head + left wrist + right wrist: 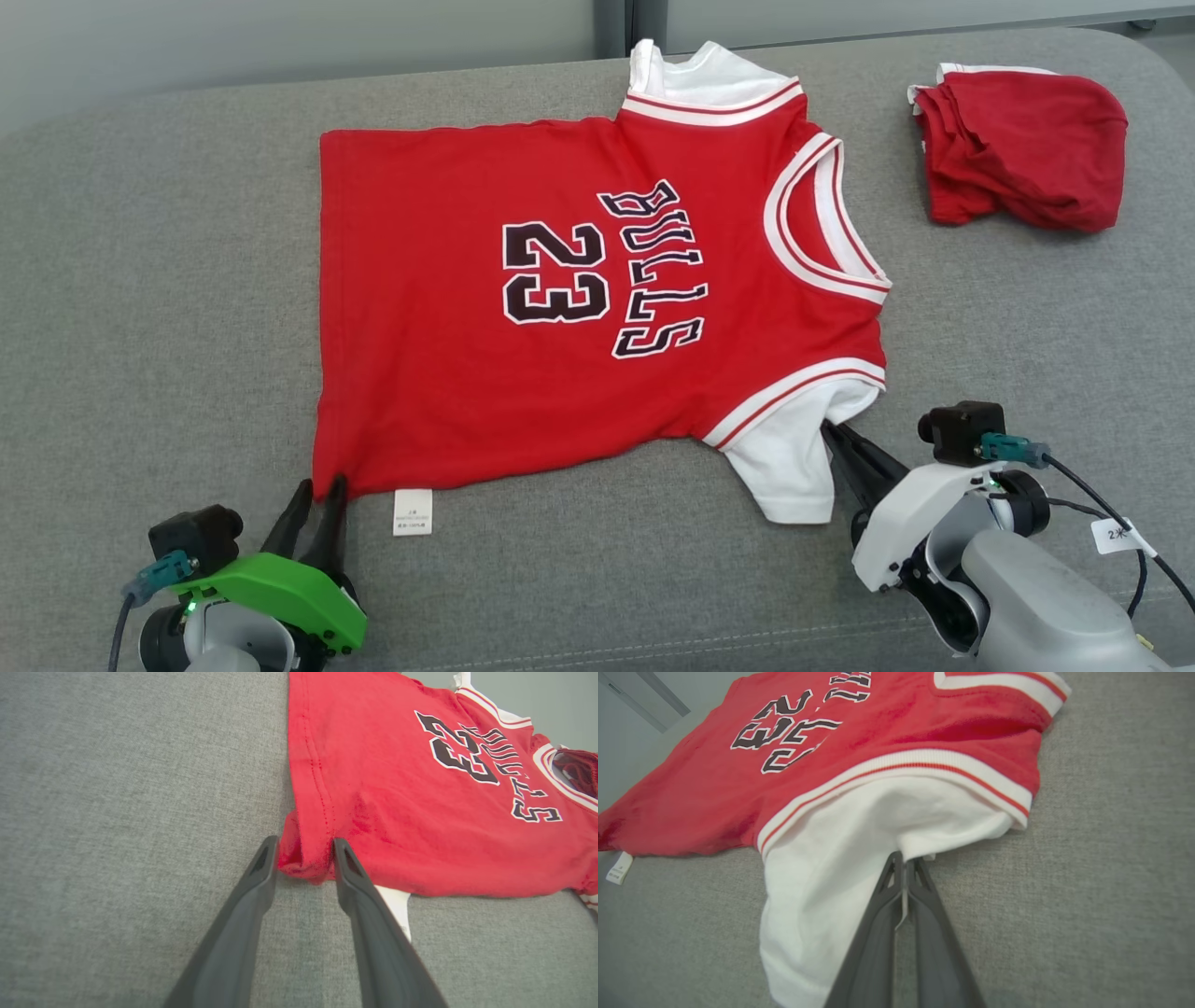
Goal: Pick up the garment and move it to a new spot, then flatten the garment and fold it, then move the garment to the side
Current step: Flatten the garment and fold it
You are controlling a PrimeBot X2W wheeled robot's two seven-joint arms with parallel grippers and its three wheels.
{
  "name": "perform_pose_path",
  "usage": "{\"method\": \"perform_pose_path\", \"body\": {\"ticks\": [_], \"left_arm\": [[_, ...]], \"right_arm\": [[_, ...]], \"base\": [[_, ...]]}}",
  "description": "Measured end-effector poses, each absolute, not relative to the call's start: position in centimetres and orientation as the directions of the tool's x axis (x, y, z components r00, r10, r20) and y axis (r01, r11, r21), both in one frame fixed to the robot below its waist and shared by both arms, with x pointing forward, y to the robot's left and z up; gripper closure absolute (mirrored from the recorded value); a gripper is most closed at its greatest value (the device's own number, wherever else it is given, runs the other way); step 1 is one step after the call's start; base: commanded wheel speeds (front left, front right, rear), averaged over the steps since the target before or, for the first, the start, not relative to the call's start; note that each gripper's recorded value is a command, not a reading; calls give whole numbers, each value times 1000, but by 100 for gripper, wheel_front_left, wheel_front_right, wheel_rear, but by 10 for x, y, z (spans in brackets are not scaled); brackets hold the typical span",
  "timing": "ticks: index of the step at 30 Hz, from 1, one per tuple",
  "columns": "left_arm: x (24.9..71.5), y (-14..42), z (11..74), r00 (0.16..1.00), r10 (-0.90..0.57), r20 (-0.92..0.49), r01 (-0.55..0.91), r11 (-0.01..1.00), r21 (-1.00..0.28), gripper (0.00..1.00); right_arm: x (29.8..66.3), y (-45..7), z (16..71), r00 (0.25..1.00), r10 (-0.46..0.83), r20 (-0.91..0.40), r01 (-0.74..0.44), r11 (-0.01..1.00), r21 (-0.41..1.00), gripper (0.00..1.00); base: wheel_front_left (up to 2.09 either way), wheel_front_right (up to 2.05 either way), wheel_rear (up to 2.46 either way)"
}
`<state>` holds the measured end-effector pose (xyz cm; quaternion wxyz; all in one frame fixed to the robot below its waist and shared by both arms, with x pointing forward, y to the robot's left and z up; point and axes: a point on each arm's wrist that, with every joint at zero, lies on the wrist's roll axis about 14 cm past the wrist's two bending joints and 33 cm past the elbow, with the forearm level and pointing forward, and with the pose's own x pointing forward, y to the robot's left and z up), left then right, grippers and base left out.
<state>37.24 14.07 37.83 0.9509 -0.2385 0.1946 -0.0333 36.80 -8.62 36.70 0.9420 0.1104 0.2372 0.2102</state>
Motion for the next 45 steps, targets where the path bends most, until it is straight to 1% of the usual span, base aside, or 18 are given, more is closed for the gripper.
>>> {"method": "perform_pose_path", "body": {"ticks": [10, 13, 19, 23, 28, 39, 45], "left_arm": [[372, 139, 376, 918, -163, -362, -26, 886, -464, 100], [380, 139, 385, 932, -162, -324, -9, 884, -468, 100], [390, 140, 400, 951, -158, -267, 11, 878, -479, 100], [406, 143, 417, 966, -152, -207, 34, 874, -484, 100], [427, 140, 433, 974, -169, -148, 77, 870, -487, 100], [446, 162, 424, 980, -116, -161, 27, 883, -468, 100], [453, 163, 418, 979, -112, -169, 20, 883, -470, 100]], "right_arm": [[369, -86, 370, 801, 453, -391, -350, 885, 306, 100], [373, -86, 375, 812, 449, -373, -347, 885, 310, 100], [390, -87, 398, 851, 438, -291, -332, 877, 348, 100], [405, -90, 419, 883, 415, -218, -311, 866, 391, 100], [412, -86, 429, 895, 411, -174, -297, 840, 455, 100], [436, -117, 425, 927, 333, -172, -217, 851, 478, 100], [446, -116, 425, 930, 330, -160, -212, 841, 498, 100]], "base": [[0, 0, 0], [0, 0, 0], [0, 0, 0], [0, 0, 0], [0, 0, 0], [0, 0, 0], [0, 0, 0]]}}
